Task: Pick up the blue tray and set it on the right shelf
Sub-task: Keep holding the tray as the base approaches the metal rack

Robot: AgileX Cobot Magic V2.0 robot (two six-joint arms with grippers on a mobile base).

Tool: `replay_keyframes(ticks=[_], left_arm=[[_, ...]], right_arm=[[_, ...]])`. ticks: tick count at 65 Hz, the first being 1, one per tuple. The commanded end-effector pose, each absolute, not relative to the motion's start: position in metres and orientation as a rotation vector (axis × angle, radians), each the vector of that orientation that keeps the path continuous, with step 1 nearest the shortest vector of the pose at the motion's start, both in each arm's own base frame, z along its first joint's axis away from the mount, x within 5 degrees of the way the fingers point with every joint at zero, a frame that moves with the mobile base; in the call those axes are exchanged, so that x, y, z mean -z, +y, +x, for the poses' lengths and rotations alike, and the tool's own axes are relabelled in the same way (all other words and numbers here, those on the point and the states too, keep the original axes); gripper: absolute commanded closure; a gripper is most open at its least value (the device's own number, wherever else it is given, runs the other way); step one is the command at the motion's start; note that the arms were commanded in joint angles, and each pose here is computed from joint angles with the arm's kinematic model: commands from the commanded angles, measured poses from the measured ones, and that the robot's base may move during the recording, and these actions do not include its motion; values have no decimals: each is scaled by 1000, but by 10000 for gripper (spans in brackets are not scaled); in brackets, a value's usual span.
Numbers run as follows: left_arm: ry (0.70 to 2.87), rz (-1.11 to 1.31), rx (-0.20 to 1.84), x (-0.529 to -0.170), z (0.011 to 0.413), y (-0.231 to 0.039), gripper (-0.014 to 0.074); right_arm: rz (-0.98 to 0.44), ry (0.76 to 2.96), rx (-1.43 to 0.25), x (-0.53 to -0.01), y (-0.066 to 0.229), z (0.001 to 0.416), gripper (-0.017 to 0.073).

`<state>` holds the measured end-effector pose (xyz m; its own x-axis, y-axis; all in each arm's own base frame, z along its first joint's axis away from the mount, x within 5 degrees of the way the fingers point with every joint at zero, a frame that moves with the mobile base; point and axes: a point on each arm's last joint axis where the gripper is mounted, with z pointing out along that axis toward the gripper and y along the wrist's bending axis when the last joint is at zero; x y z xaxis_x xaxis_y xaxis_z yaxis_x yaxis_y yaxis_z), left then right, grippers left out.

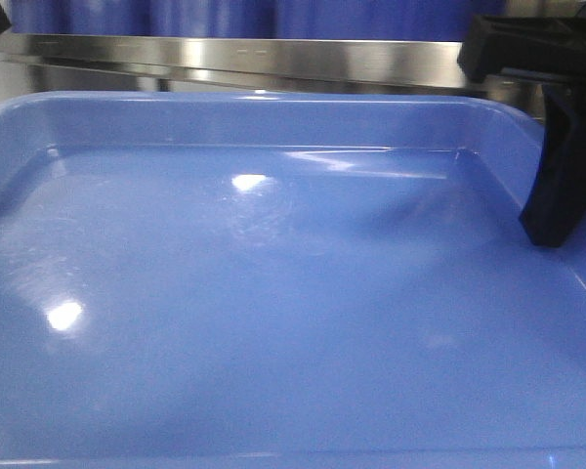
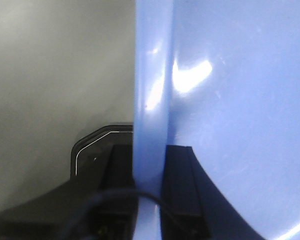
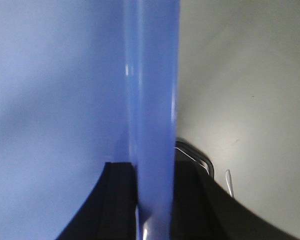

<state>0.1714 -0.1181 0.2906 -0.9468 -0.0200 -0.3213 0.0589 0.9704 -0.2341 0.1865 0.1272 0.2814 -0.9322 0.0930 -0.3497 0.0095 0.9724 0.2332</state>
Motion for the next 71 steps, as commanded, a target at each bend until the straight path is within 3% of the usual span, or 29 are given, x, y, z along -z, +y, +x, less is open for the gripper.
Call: replay_keyframes(ticks=[1, 71], left_arm=[[2750, 42, 359, -302, 170, -117, 642], [2753, 42, 357, -302, 170, -117, 642]], right_arm=[[50, 2674, -342, -297, 125, 189, 398], [50, 2674, -342, -297, 125, 189, 398]])
